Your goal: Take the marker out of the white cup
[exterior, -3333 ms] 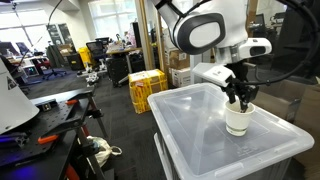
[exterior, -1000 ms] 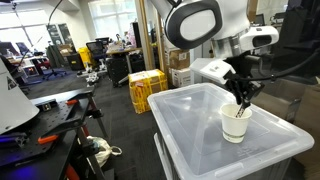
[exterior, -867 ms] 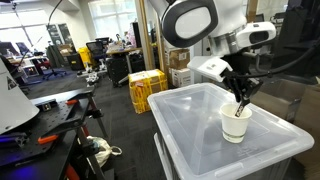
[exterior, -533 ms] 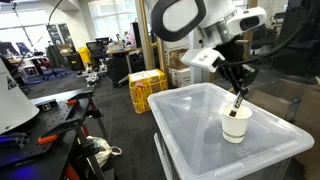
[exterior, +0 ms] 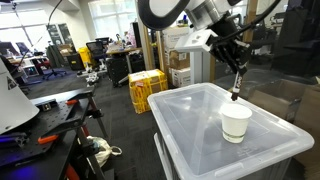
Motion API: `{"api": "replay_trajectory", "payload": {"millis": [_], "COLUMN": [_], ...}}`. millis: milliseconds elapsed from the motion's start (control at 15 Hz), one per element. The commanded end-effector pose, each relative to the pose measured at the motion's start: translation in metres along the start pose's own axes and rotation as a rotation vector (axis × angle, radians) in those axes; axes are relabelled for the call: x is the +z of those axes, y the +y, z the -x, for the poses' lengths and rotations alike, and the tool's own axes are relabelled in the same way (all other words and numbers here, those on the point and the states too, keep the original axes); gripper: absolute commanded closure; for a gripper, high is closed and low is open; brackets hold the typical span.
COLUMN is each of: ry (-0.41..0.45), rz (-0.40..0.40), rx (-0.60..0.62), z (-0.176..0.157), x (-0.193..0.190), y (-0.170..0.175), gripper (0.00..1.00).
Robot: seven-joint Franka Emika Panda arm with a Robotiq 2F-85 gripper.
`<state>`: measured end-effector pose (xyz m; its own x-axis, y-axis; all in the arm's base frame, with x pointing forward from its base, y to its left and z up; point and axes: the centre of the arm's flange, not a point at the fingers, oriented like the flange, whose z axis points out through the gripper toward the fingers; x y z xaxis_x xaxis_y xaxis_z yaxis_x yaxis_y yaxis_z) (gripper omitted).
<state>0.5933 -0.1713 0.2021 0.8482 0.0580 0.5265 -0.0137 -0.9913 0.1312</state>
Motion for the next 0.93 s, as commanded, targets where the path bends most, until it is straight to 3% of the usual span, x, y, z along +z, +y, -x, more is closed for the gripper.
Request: {"api": "replay_trajectory", "payload": {"millis": [0, 400, 867], "ry": [0.057, 0.066, -0.023], "rz": [0.002, -0.001, 0.039], "rx": [-0.033, -0.164, -0.344], "z": [-0.006, -0.029, -0.032], "x": [-0.027, -0.029, -0.017], "y": [-0.015, -0.052, -0.089], "gripper": [0.95, 0.95, 0.95]}}
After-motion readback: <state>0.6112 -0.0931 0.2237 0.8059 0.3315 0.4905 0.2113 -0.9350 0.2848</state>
